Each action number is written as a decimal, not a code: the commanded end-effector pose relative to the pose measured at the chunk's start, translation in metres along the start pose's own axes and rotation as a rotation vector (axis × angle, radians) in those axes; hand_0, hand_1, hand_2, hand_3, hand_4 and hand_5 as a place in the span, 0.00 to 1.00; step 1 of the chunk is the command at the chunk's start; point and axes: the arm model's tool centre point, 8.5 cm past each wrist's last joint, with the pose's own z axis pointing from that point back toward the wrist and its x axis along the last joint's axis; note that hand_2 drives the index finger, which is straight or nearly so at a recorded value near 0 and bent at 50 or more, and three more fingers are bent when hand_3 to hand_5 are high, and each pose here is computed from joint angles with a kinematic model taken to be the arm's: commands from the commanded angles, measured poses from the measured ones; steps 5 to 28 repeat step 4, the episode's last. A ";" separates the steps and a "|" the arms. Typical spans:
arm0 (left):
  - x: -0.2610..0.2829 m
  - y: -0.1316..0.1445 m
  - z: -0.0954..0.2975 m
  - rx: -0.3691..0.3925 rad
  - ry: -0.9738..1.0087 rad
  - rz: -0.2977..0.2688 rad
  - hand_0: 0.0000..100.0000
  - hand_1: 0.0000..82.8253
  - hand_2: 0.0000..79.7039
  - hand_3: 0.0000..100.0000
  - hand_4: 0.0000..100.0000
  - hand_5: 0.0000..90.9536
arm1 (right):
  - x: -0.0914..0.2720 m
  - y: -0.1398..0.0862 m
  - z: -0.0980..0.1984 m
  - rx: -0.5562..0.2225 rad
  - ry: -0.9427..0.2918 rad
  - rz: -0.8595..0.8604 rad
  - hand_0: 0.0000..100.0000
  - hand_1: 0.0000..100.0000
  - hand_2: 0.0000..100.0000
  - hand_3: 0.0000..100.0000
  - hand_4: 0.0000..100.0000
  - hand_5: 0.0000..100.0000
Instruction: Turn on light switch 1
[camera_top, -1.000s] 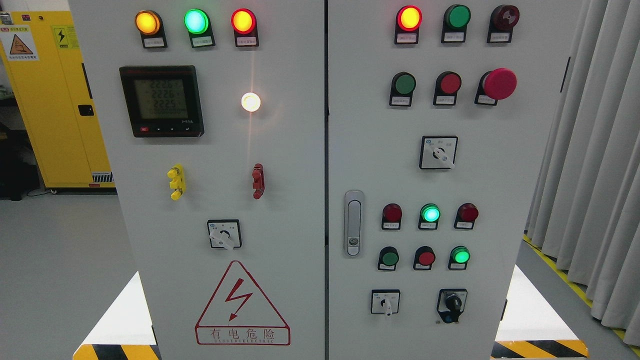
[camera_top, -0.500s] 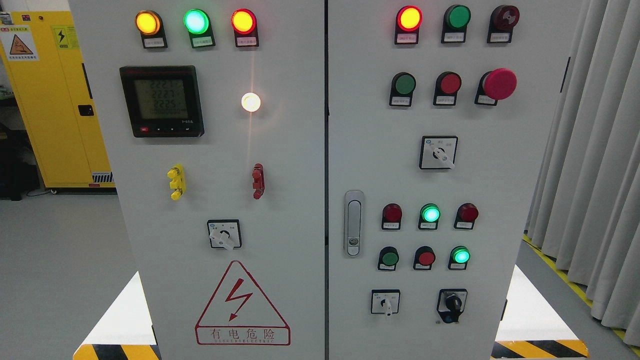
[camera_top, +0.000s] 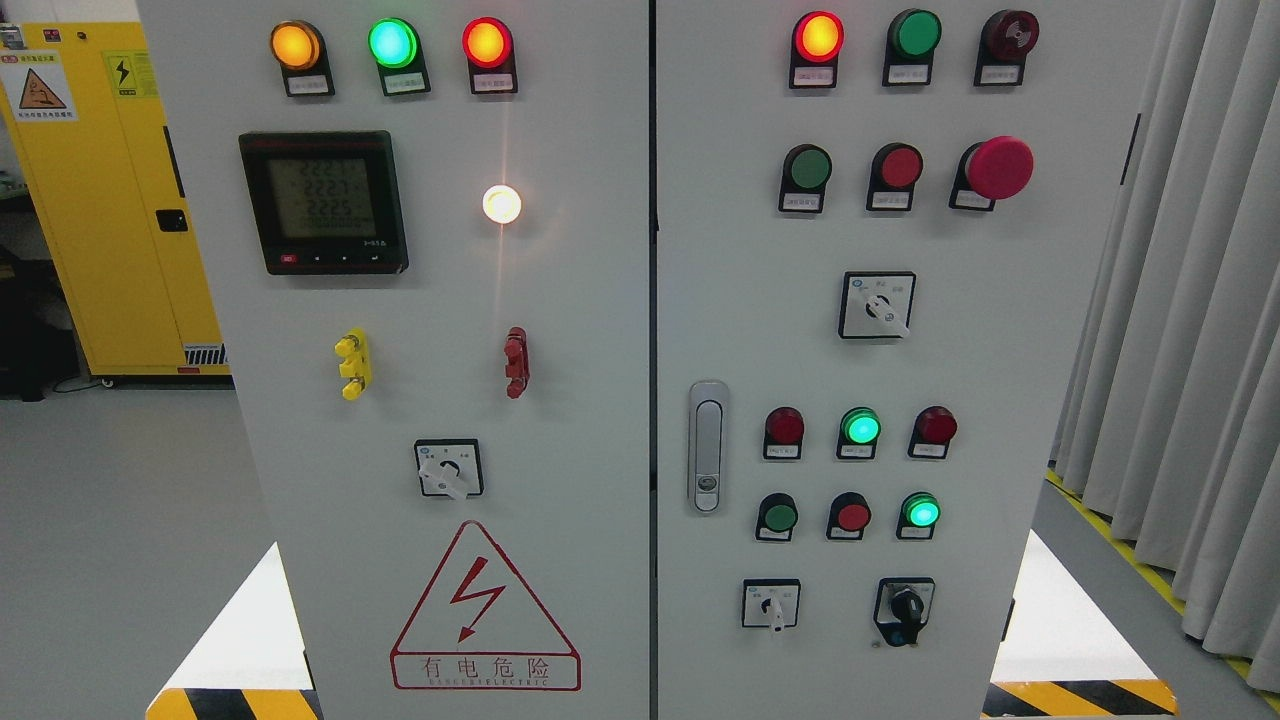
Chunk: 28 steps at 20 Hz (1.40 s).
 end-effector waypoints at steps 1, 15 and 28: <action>-0.023 -0.009 0.002 -0.012 0.075 -0.025 0.36 0.14 0.00 0.00 0.00 0.00 | 0.000 0.000 0.000 0.001 -0.001 0.000 0.00 0.50 0.04 0.00 0.00 0.00; -0.021 -0.009 0.001 -0.006 0.060 -0.029 0.35 0.14 0.00 0.00 0.00 0.00 | 0.000 0.000 0.000 0.001 -0.001 0.000 0.00 0.50 0.04 0.00 0.00 0.00; -0.021 -0.009 0.001 -0.006 0.060 -0.029 0.35 0.14 0.00 0.00 0.00 0.00 | 0.000 0.000 0.000 0.001 -0.001 0.000 0.00 0.50 0.04 0.00 0.00 0.00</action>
